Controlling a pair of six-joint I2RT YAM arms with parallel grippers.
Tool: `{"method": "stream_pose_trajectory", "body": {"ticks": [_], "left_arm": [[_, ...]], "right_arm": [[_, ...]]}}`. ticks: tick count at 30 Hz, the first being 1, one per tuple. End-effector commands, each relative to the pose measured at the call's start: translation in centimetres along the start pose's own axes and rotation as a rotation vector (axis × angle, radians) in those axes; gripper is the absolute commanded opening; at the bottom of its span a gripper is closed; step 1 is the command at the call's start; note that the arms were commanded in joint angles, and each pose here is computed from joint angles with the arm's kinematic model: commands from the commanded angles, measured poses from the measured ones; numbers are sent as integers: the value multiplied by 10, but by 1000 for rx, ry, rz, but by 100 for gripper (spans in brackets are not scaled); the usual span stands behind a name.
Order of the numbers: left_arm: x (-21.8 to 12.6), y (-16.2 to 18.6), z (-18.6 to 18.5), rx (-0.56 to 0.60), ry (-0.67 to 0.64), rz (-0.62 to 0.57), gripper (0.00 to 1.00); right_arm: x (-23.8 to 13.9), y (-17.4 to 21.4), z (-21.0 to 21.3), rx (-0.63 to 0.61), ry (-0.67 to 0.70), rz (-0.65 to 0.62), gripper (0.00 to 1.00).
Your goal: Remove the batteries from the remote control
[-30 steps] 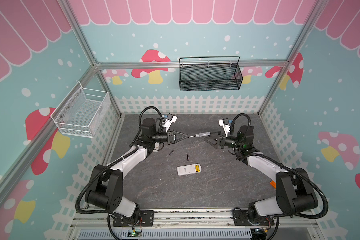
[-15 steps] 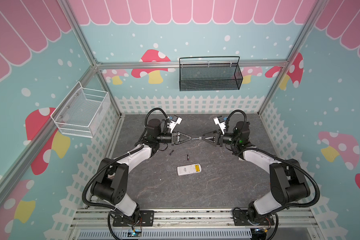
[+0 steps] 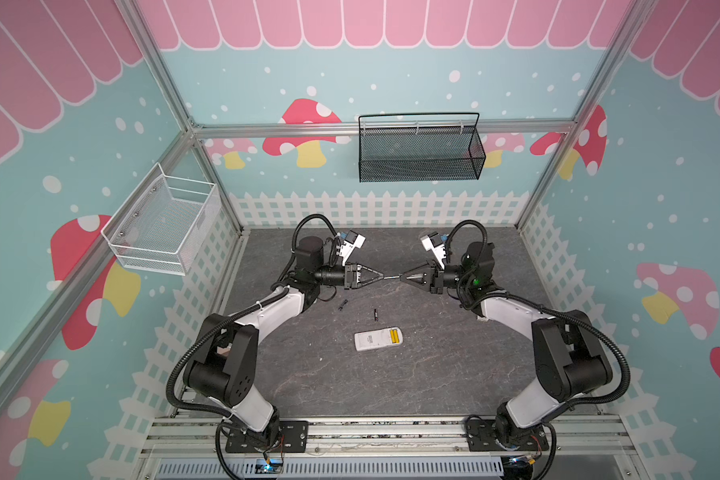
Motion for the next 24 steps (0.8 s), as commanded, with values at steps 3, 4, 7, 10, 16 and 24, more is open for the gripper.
{"method": "stream_pose_trajectory", "body": {"ticks": [3,4,7,10,16,24], "left_arm": [[-11,-8,-3,53,-79,10,39],[-17,-10,-1,62,-124,11,42],[-34,-12,11,124,-294,33,47],[-51,-17,21,151,-441,11,49],[-58,15,24,289,-640,153,63],[-36,85,48,386,-737,353,87]], "right_arm": [[-19,2,-5,5,105,-42,0],[-25,1,-3,3,130,-48,0],[-41,3,2,-31,250,-40,0],[-60,5,5,-52,405,-39,0],[-91,17,24,-147,655,13,0],[-114,53,41,-241,839,72,0]]}}
Point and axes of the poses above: each gripper's point midway between its finger pads, its own x axis out along the fingers, its own z axis along the line the jaws close on, y = z × x, the point moved 4 cm from there along -x, back along the fingers, and after that the axes turned 8 degrees about -x, right-handed, at the moved point
